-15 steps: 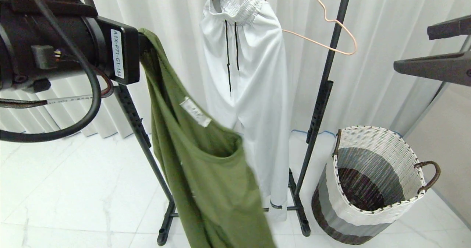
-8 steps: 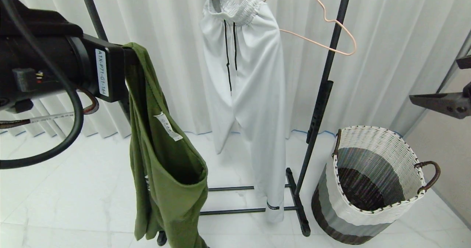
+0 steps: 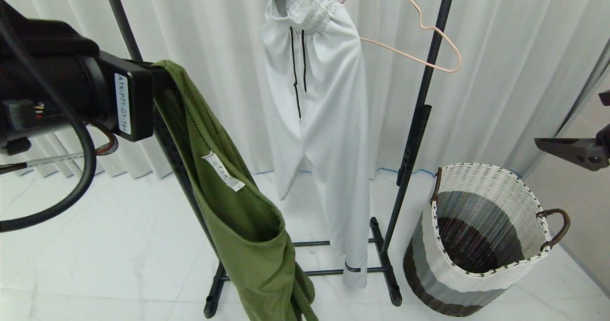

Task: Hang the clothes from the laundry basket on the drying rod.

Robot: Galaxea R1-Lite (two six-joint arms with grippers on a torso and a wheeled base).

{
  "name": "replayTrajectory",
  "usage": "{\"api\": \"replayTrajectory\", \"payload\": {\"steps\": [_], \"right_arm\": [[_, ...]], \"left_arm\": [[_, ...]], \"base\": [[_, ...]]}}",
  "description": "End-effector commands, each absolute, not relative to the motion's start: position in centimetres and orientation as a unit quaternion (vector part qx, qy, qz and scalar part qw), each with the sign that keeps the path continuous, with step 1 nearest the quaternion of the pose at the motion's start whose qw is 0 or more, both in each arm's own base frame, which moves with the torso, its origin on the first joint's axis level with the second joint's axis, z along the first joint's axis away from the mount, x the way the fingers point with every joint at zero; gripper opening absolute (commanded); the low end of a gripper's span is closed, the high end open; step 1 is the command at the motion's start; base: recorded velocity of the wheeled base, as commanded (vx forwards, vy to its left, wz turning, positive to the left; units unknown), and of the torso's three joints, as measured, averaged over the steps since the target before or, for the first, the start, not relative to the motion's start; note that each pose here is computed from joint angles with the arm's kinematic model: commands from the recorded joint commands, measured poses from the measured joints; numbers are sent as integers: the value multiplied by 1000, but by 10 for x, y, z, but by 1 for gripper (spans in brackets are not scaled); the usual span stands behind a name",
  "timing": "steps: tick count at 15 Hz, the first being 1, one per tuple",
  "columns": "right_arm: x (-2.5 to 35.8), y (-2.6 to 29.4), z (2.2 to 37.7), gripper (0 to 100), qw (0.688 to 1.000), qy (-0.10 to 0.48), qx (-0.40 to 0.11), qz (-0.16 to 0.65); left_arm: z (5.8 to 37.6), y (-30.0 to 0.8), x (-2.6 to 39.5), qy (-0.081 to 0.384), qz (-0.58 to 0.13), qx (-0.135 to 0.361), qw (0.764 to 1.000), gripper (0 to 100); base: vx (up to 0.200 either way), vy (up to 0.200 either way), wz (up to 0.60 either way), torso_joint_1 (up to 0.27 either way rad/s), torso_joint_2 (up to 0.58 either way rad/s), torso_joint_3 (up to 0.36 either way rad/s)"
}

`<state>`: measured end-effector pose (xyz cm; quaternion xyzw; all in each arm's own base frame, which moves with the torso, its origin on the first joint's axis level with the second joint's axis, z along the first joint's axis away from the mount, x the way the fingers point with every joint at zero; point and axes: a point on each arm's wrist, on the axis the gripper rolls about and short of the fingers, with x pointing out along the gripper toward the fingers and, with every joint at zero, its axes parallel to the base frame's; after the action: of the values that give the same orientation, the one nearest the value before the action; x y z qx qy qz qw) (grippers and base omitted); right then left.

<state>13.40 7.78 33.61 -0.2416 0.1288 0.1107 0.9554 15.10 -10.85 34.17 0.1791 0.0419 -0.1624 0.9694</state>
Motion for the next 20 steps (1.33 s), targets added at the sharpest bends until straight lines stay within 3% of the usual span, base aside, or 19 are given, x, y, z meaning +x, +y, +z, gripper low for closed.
{"api": "replayTrajectory", "payload": {"steps": [1, 5, 8, 20], "right_arm": [[133, 77, 334, 100, 961, 125, -223, 109], [131, 75, 336, 100, 968, 124, -187, 116], [132, 75, 335, 100, 969, 126, -172, 129], [137, 77, 333, 100, 966, 134, -172, 142]], "left_arm": [[337, -105, 147, 46, -163, 186, 968, 0], [329, -99, 139, 50, -164, 194, 966, 0], [325, -96, 135, 46, -166, 227, 958, 0], [321, -89, 126, 45, -166, 229, 958, 0]], "base": [[0, 0, 0, 41, -119, -168], [0, 0, 0, 137, -420, -262], [0, 0, 0, 165, -460, -287], [0, 0, 0, 200, -470, -270]]}}
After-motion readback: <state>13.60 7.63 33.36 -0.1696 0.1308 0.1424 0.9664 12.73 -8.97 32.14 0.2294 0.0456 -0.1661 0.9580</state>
